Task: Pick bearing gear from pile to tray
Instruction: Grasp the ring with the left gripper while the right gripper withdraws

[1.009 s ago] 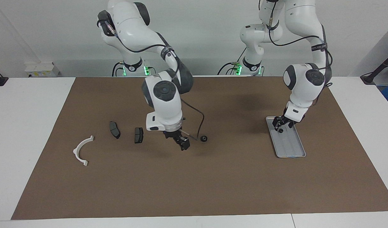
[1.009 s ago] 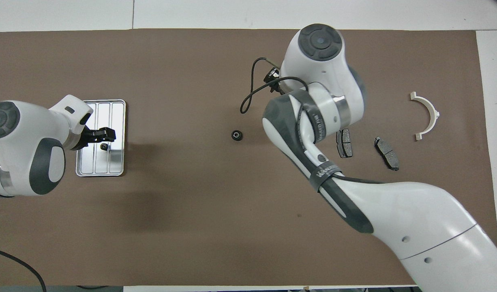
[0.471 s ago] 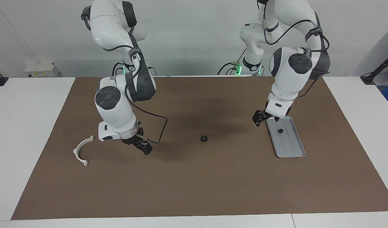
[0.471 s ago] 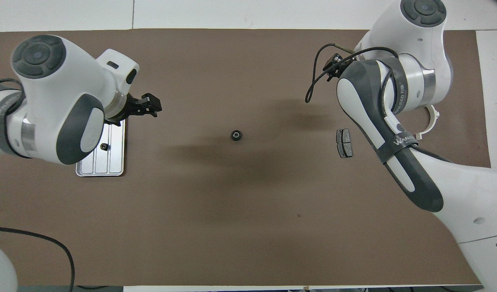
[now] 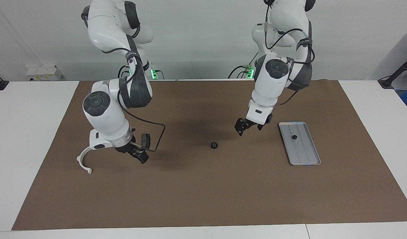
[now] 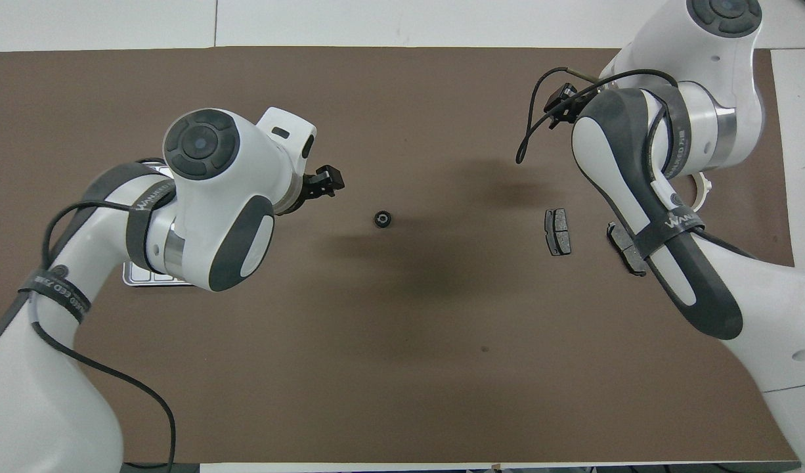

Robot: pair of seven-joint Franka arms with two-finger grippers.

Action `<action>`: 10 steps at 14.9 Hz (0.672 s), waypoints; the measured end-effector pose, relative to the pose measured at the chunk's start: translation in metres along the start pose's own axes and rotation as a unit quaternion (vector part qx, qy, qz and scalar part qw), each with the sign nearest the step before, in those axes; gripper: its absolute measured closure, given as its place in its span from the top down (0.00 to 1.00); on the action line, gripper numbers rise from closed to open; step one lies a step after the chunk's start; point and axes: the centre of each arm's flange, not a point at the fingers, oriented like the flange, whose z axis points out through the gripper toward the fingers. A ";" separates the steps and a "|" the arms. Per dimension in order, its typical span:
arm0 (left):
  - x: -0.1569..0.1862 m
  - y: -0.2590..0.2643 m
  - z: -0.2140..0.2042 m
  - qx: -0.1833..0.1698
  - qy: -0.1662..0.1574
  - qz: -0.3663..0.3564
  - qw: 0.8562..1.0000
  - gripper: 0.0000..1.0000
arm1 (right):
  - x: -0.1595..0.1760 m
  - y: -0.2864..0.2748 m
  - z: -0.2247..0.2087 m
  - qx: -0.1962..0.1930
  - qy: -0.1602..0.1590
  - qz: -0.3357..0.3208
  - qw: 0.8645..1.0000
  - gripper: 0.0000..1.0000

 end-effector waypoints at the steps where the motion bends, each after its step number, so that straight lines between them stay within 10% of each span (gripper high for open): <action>1: -0.007 0.008 0.015 0.001 -0.002 -0.007 1.000 1.00 | 0.000 0.001 -0.001 0.000 0.000 -0.012 1.000 1.00; 10: -0.043 0.057 0.072 -0.003 -0.005 -0.019 1.000 1.00 | -0.007 0.055 -0.043 0.000 0.016 -0.193 0.981 1.00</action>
